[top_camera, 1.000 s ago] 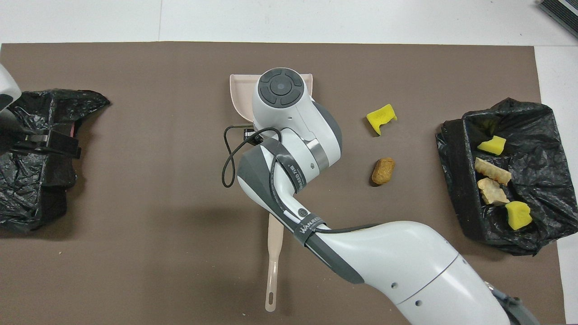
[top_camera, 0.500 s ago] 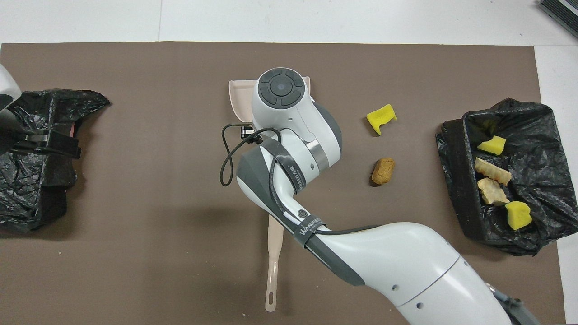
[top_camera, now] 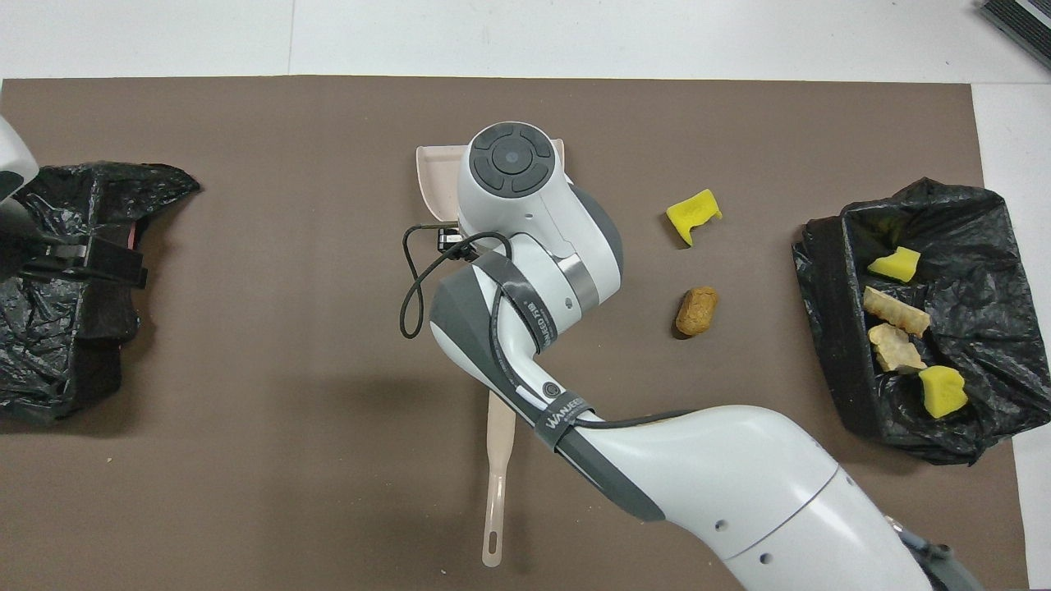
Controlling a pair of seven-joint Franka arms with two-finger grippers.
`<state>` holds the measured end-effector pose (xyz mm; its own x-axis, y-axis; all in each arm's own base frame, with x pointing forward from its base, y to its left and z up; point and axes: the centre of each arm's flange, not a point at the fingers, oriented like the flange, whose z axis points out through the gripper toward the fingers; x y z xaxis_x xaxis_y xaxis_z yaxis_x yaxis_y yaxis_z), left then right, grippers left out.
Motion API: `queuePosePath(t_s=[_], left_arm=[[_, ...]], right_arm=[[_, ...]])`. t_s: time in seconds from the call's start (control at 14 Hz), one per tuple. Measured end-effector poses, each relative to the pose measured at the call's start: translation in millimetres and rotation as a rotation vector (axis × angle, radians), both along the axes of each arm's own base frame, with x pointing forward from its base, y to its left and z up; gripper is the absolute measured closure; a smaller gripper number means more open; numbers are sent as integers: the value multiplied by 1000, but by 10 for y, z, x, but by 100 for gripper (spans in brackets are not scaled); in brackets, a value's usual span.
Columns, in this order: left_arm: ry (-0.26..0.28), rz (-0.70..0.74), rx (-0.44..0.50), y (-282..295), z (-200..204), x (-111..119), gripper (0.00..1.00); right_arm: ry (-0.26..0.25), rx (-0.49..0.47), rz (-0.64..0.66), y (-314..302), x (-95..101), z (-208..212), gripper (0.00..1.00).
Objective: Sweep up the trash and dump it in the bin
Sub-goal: 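Set down the dustpan and release it with the right gripper, then reach the left gripper to the dustpan handle and grasp it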
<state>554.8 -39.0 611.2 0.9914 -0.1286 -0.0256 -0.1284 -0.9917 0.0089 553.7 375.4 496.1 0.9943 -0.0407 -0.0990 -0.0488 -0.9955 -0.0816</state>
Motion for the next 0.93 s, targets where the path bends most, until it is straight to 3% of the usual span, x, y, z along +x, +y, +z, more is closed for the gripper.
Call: queuePosePath(t_s=[0.29, 0.43, 0.64, 0.93], left_arm=[[-1, 0, 0, -2, 1, 2, 0], [-3, -1, 0, -7, 2, 2, 0], [-8, -33, -4, -201, 5, -7, 0], [-109, -17, -26, -933, 37, 24, 0]], right_arm=[[81, -80, -41, 23, -1019, -68, 0], [115, -65, -48, 9, -1389, -297, 0], [105, -46, -55, 22, -1780, -749, 0], [88, -37, -95, 285, -2076, -1243, 0]])
